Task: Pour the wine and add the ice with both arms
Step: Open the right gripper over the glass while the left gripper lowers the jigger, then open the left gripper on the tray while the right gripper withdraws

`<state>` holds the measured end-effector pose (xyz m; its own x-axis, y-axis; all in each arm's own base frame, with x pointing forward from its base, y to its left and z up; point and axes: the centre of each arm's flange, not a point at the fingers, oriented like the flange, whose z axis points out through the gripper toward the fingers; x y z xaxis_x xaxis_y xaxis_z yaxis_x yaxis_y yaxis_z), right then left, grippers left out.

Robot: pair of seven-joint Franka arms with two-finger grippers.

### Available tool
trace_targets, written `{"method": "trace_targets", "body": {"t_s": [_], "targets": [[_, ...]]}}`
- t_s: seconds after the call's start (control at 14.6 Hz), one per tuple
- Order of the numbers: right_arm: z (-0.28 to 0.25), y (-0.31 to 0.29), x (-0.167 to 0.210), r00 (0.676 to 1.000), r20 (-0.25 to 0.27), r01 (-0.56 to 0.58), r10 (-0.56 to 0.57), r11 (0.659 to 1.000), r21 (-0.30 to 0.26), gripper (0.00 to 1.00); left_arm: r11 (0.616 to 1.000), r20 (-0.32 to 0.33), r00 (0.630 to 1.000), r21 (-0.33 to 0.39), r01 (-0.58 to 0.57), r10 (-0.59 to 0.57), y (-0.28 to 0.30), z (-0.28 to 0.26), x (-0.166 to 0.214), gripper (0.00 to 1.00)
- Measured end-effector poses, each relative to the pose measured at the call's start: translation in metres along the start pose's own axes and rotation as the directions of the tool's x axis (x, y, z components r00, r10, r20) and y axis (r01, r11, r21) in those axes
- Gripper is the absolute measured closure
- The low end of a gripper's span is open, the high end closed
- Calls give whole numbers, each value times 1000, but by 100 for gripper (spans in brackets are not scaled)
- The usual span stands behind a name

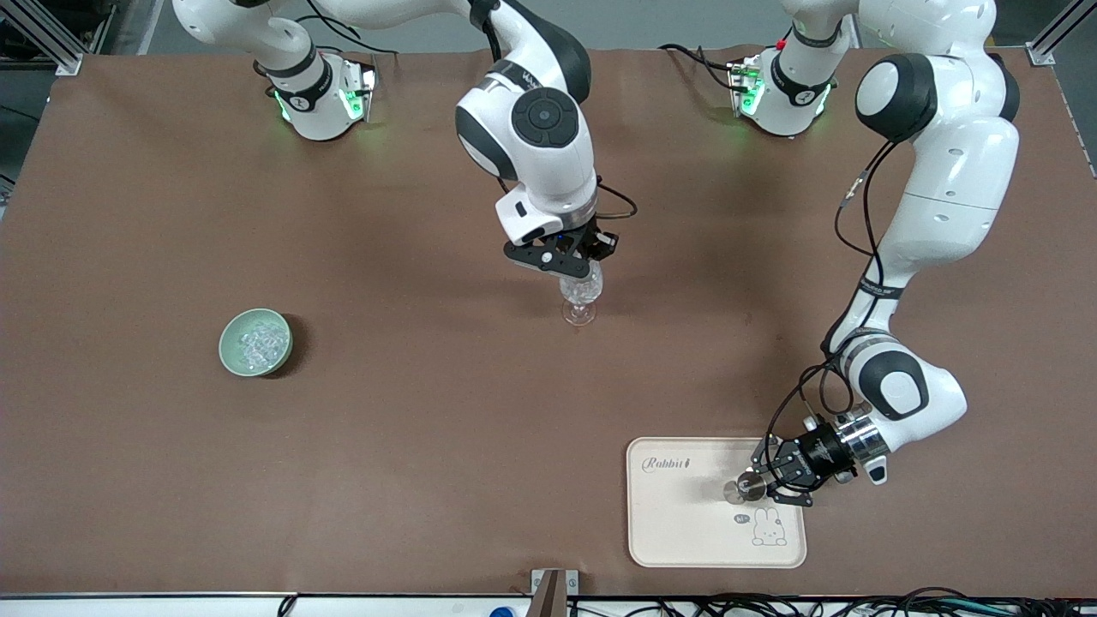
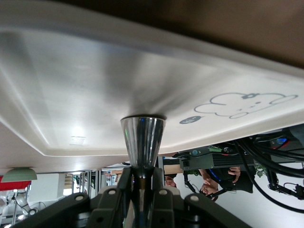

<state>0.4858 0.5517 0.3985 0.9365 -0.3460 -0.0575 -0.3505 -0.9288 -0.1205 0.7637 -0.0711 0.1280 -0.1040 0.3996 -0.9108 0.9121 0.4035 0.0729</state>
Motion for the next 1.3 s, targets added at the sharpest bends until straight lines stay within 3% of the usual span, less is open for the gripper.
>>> {"method": "trace_targets", "body": {"t_s": [0.21,0.27,0.48,0.62,0.75,0.82,1.09,1.3], "targets": [[6,0,3,1000,-15,6,-6,1000,-8,71,1000,4,1000,-4,2,-2,1,0,-1,79],[6,1,4,1000,-27,12,-12,1000,-13,64,1000,5,1000,-4,3,-3,1,0,-1,74],[5,1,7,998,-59,25,-26,999,-26,40,1000,6,1000,-3,3,-3,1,1,-2,45],[0,2,13,997,-73,20,-21,1000,-21,18,1000,10,1000,-2,0,0,0,2,-5,25],[-15,9,33,995,-95,0,-1,1000,-13,2,1000,12,1000,-6,-10,10,3,1,-9,7],[-30,18,48,995,-101,-2,0,1000,-20,2,1000,4,1000,-2,-26,26,5,-1,-12,0],[-120,92,127,995,-82,58,-64,995,-78,1,991,-78,989,35,-127,129,22,-25,-35,0],[-185,173,184,993,-78,79,-86,993,-89,1,982,-140,977,120,-145,162,32,-49,-56,0]]}}
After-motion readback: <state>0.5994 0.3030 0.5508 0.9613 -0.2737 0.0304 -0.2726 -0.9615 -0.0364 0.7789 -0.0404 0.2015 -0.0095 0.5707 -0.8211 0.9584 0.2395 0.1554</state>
